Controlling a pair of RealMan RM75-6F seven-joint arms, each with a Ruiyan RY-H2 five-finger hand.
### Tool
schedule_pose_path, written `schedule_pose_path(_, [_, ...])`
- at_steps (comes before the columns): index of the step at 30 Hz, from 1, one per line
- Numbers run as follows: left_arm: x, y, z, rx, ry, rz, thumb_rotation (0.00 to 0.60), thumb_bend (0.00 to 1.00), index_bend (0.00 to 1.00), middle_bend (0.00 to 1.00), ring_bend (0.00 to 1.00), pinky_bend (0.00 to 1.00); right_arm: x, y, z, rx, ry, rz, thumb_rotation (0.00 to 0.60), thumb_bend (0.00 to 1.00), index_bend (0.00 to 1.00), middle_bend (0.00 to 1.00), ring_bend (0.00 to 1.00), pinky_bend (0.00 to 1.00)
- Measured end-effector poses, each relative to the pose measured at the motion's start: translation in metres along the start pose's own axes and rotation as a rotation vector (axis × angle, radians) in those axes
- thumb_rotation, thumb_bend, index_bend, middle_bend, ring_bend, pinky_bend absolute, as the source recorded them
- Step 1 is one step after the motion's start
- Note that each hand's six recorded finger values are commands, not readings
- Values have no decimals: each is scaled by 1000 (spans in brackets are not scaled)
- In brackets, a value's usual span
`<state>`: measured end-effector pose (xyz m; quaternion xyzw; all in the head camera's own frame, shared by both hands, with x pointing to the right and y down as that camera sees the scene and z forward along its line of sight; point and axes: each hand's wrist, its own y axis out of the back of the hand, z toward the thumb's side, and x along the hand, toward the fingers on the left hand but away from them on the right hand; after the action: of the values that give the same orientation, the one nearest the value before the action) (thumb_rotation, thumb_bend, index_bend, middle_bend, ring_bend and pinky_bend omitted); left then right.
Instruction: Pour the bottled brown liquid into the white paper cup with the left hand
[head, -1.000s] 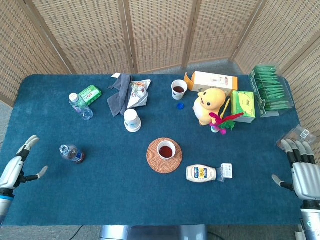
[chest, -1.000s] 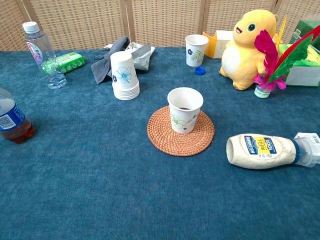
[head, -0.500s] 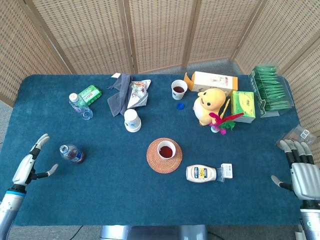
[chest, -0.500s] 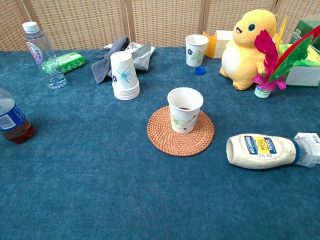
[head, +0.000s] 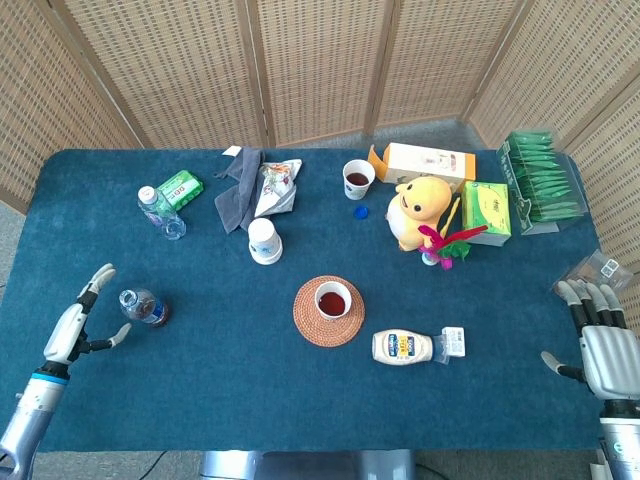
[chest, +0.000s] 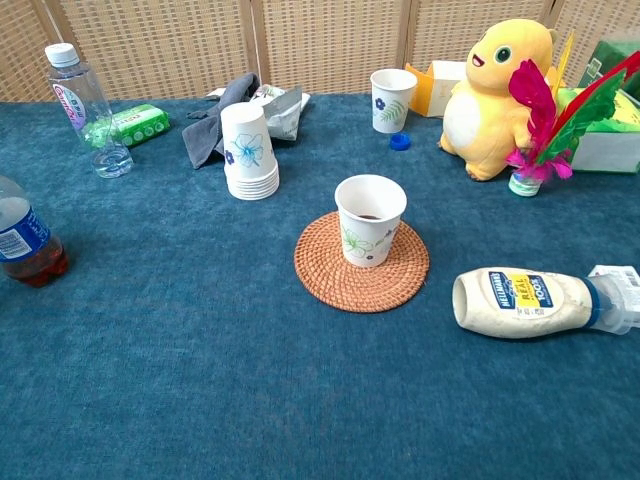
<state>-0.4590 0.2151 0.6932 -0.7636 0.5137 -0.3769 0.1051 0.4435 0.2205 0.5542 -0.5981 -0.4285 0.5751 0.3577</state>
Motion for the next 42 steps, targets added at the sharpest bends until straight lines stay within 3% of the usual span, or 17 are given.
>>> schedule_pose_path(16, [21,-34,11,-75,-21,-27,600,364,0,0,0,0,-2,-2,-3,-4,-12,10,600,0,0,0,0,0])
schedule_pose_path(30, [27,-44,14,-122,-14,-9,600,370,0,0,0,0,-3,-2,-4,-15,-13,14,600,0,0,0,0,0])
schedule_pose_path(32, [29,-44,14,-119,-9,-1,600,381,1,0,0,42,-2,-2,-4,-19,-13,16,600,0,0,0,0,0])
schedule_pose_path(34, [30,-46,13,-123,-3,2,600,399,46,17,0,122,-2,-2,-4,-23,-12,19,600,0,0,0,0,0])
schedule_pose_path(36, [32,-48,13,-133,4,10,600,420,154,96,27,194,-2,-2,-5,-24,-12,21,600,0,0,0,0,0])
schedule_pose_path(42, [35,-55,14,-149,11,14,600,478,318,246,141,293,-3,-2,-5,-30,-14,24,600,0,0,0,0,0])
